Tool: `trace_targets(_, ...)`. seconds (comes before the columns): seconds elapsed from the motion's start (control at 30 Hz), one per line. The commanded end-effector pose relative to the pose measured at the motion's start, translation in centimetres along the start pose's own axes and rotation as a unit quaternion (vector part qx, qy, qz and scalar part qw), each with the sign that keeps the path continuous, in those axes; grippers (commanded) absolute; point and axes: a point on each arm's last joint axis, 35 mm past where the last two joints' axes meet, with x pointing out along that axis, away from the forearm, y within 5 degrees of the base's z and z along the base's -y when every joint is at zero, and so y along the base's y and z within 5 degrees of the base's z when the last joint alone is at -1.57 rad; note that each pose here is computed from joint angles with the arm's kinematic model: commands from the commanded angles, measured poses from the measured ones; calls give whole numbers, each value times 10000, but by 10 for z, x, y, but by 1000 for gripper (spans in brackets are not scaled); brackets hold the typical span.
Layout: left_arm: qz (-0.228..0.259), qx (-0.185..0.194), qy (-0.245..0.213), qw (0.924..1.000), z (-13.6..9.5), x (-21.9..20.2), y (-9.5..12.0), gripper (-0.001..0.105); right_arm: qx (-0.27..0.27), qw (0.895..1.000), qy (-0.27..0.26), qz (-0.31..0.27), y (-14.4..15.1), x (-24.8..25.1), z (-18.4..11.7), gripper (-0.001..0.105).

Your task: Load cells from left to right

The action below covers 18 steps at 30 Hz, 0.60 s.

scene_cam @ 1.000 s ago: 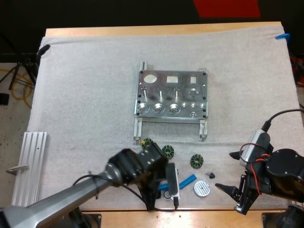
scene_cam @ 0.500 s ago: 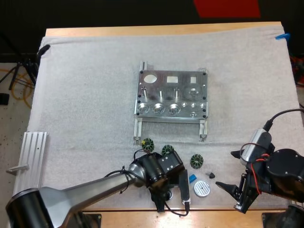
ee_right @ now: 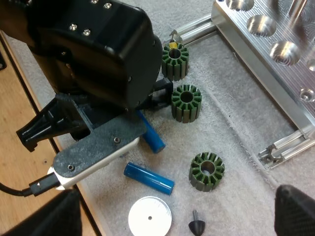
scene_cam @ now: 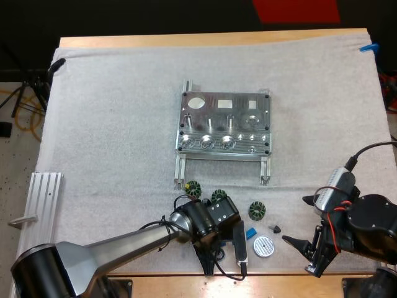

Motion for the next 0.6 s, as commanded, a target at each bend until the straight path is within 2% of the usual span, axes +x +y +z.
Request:
trace_targets(0.0, 72, 33, 235, 9997, -5, 3, -1, 27, -16, 10000, -42, -9, 0, -2, 2, 77)
trace_targets(0.17, 64, 52, 269, 9996, -6, 3, -1, 24, -16, 10000, -42, -9, 0, -2, 2, 77)
trace_targets(0.4, 34, 40, 397, 9992, -5, -3, -1, 2, 19, 10000, -38, -19, 0, -2, 2, 77)
trace_targets(0.57, 62, 52, 275, 9996, -3, -18, -2, 2, 443, 9988, 24, -196, -1, -2, 1, 77)
